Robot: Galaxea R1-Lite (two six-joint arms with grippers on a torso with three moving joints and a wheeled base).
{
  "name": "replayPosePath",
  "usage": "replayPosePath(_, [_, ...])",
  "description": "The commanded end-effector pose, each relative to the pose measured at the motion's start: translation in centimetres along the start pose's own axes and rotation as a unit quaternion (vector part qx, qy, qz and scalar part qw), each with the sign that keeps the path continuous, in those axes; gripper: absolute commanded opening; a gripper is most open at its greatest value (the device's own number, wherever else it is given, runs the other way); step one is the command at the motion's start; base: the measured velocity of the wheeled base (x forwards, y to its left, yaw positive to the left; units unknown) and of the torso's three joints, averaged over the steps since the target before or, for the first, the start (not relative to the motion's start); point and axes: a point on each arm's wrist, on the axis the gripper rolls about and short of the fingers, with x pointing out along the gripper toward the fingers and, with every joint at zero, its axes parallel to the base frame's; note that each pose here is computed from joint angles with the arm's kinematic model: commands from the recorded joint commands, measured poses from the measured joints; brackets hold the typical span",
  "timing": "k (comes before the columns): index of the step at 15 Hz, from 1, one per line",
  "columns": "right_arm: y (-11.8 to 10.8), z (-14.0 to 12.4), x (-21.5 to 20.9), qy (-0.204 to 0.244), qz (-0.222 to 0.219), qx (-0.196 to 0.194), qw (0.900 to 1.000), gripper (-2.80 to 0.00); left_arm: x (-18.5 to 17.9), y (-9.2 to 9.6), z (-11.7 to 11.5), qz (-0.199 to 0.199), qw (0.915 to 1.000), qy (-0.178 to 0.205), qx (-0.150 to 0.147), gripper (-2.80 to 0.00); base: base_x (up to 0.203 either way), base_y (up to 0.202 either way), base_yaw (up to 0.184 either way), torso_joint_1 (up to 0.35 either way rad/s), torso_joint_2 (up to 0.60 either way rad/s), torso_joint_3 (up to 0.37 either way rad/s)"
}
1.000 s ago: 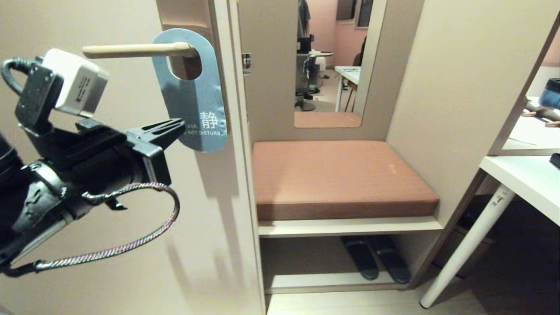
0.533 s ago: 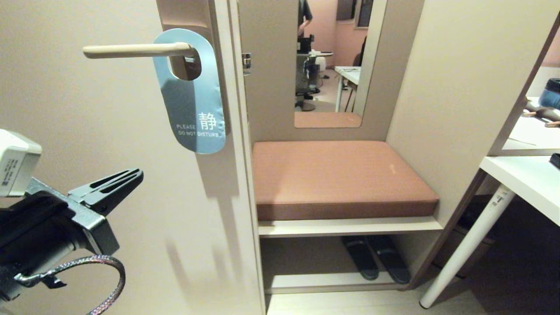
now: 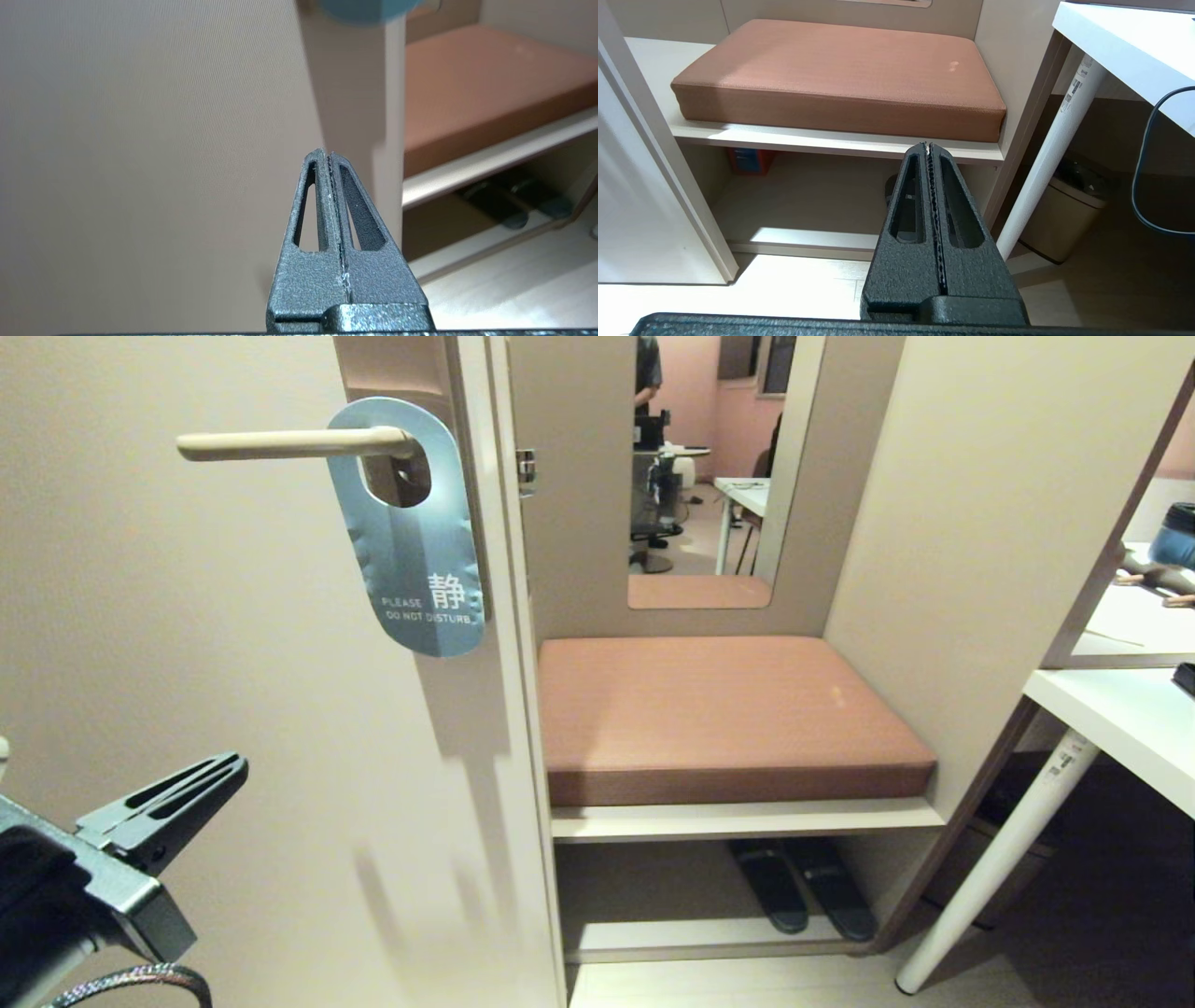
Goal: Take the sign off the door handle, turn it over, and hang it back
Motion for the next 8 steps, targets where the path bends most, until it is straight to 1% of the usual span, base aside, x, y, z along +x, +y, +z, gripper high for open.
replayPosePath(1, [0.0, 0.0, 0.0, 0.001, 0.001, 0.000, 1.000, -2.80, -2.2, 0.3, -1.0, 0.013, 0.9999, -0.009, -0.002, -2.80, 0.000, 0.000, 0.000, 0.000, 0.00, 0.000])
replayPosePath(2, [0.0, 0.0, 0.0, 0.001, 0.000, 0.000, 1.000, -2.80, -2.9, 0.4, -2.1, 0.028, 0.9996, 0.008, 0.000, -2.80, 0.000, 0.000, 0.000, 0.000, 0.00, 0.000])
replayPosePath(4, [0.0, 0.0, 0.0, 0.001, 0.000, 0.000, 1.000, -2.80, -3.2, 0.7, -3.3, 0.064, 0.9975, 0.030, 0.000, -2.80, 0.000, 0.000, 0.000, 0.000, 0.00, 0.000])
replayPosePath(6, [0.0, 0.0, 0.0, 0.001, 0.000, 0.000, 1.000, -2.80, -3.9, 0.7, -4.6, 0.070, 0.9967, 0.042, 0.002, -2.80, 0.000, 0.000, 0.000, 0.000, 0.00, 0.000])
replayPosePath(8, [0.0, 0.0, 0.0, 0.001, 0.000, 0.000, 1.000, -2.80, -4.6, 0.5, -6.4, 0.076, 0.9953, 0.059, 0.007, -2.80, 0.000, 0.000, 0.000, 0.000, 0.00, 0.000])
